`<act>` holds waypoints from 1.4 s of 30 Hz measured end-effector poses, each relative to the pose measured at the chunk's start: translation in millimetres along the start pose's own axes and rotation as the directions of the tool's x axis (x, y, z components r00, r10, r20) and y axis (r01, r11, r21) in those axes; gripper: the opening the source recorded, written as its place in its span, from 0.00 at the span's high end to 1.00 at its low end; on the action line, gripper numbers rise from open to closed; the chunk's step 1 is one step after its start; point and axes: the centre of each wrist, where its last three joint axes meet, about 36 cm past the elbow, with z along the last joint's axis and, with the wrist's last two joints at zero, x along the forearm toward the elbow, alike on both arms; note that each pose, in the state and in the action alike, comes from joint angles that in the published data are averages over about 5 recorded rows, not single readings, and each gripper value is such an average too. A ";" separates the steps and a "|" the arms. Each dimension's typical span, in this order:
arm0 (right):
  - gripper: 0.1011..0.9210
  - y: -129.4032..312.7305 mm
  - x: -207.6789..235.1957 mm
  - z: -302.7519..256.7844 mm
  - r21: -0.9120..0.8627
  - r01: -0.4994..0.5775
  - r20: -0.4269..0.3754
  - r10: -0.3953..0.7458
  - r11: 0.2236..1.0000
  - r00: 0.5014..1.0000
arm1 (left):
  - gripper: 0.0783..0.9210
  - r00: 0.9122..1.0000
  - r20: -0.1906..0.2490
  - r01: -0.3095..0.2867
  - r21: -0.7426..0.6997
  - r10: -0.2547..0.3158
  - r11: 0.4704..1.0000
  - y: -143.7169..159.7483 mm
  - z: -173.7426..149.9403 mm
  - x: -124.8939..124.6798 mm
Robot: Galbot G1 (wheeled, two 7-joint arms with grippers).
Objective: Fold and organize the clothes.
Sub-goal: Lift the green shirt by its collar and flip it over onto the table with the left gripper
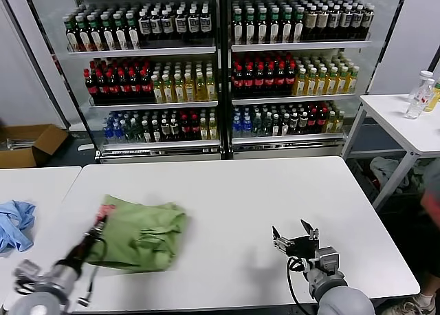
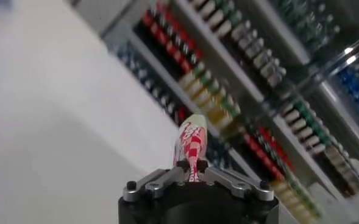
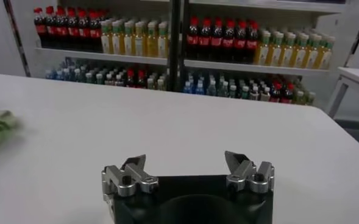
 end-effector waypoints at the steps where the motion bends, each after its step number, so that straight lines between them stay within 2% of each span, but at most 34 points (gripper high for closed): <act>1: 0.12 -0.8 0.3 -0.9 0.001 0.000 0.001 0.000 1.000 1.000 | 0.97 1.000 0.026 0.007 -0.028 -0.006 1.000 -2.7 -11.3 5.3; 4: 0.12 -2.4 1.2 -2.4 0.003 0.003 0.004 -0.003 1.000 1.000 | 0.97 0.995 0.099 0.028 -0.119 -0.016 0.993 -13.9 -43.4 20.1; 7: 0.12 -2.2 2.5 -3.5 0.002 0.008 0.008 -0.008 1.000 1.000 | 0.97 0.989 0.151 0.040 -0.214 -0.008 0.976 -29.4 -64.0 31.4; 10: 0.12 -1.4 4.4 -4.8 -0.001 0.011 0.013 -0.011 1.000 1.000 | 0.97 0.985 0.175 0.052 -0.313 0.004 0.948 -45.7 -67.5 36.5; 13: 0.12 -1.4 7.1 -6.3 -0.002 0.012 0.019 -0.012 1.000 1.000 | 0.97 0.985 0.170 0.069 -0.409 0.002 0.910 -56.4 -53.6 32.3; 16: 0.12 -2.5 10.6 -7.8 -0.003 0.010 0.026 -0.010 1.000 1.000 | 0.97 0.990 0.142 0.087 -0.504 -0.017 0.860 -59.7 -23.8 19.0; 20: 0.12 -5.1 16.8 -9.1 -0.007 0.002 0.034 -0.002 1.000 0.999 | 0.97 0.996 0.076 0.083 -0.632 -0.045 0.770 -60.7 30.6 -4.3; 25: 0.12 -8.7 25.1 -10.4 -0.017 -0.015 0.041 0.015 1.000 0.999 | 0.97 0.999 -0.018 0.005 -0.757 -0.028 0.653 -81.3 96.0 -22.6; 29: 0.12 -11.3 31.3 -10.8 -0.024 -0.028 0.046 0.030 0.999 0.998 | 0.97 0.995 -0.102 -0.084 -0.796 0.004 0.600 -104.4 140.1 -32.3; 32: 0.12 -13.2 34.2 -10.9 -0.029 -0.038 0.049 0.039 0.999 0.998 | 0.97 0.987 -0.157 -0.138 -0.800 0.018 0.584 -119.5 168.4 -41.3; 35: 0.12 -15.8 35.1 -11.6 -0.026 -0.046 0.054 0.047 0.999 0.997 | 0.97 0.982 -0.188 -0.168 -0.792 0.027 0.587 -133.9 190.8 -52.5; 39: 0.12 -18.4 35.1 -12.9 -0.007 -0.045 0.066 0.045 0.999 0.997 | 0.97 0.974 -0.219 -0.212 -0.756 0.067 0.619 -157.4 213.6 -65.1; 42: 0.12 -19.9 34.1 -14.1 0.011 -0.041 0.081 0.040 0.999 0.996 | 0.92 0.961 -0.254 -0.261 -0.702 0.109 0.663 -172.3 230.3 -70.7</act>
